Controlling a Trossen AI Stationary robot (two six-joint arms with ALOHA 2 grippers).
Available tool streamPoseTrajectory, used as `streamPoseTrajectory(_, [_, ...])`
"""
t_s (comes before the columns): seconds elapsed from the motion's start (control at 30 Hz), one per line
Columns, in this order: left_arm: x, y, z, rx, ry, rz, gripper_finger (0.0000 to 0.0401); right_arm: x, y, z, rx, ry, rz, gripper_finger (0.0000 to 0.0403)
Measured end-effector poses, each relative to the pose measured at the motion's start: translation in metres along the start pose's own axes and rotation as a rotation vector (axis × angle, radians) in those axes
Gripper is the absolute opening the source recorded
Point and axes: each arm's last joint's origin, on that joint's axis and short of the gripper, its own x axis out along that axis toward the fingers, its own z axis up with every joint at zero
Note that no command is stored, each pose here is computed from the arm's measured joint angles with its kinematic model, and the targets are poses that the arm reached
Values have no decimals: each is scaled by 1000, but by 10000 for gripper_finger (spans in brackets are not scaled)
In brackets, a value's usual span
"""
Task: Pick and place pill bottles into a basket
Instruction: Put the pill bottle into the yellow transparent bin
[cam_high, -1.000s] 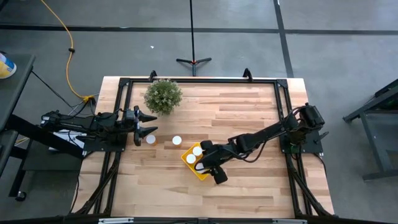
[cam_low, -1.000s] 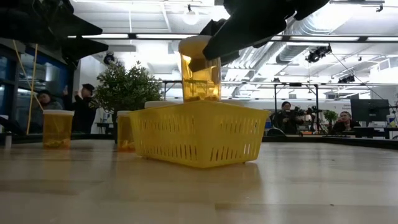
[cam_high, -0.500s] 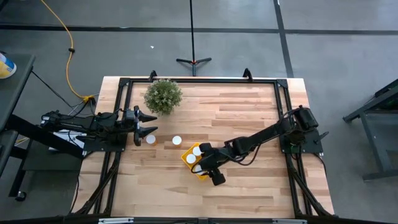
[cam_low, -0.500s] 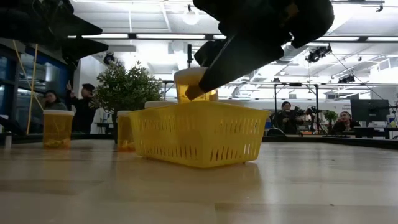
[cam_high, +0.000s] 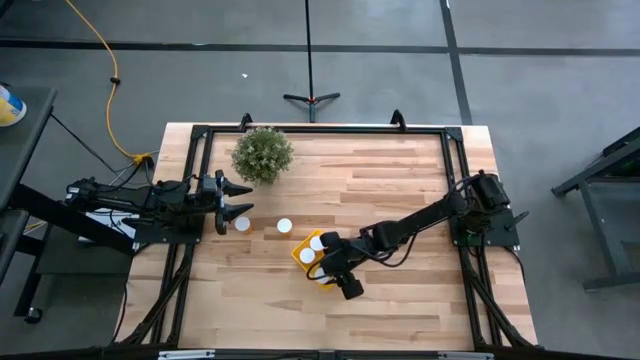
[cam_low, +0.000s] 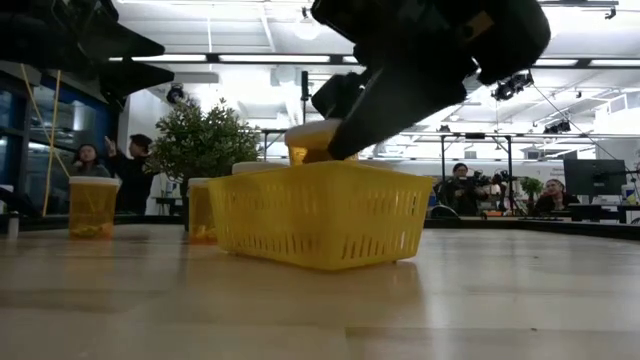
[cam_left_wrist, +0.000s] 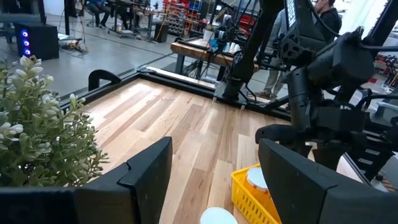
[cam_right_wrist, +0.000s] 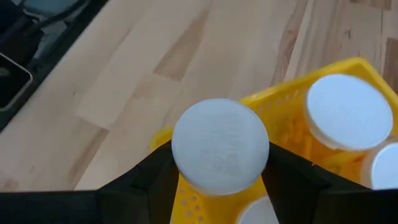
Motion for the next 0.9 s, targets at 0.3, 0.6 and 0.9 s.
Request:
streamPoseTrajectory(0.3, [0,0,0,0,0,0,276,0,-2,-3,1,31,-55,232])
streamPoseTrajectory(0.6, [0,0,0,0,0,0,276,-2,-1,-2,17,33,-49,238])
streamPoseTrajectory(0.9, [0,0,0,0,1,0,276,-67,-6,15,138,42,-88,238])
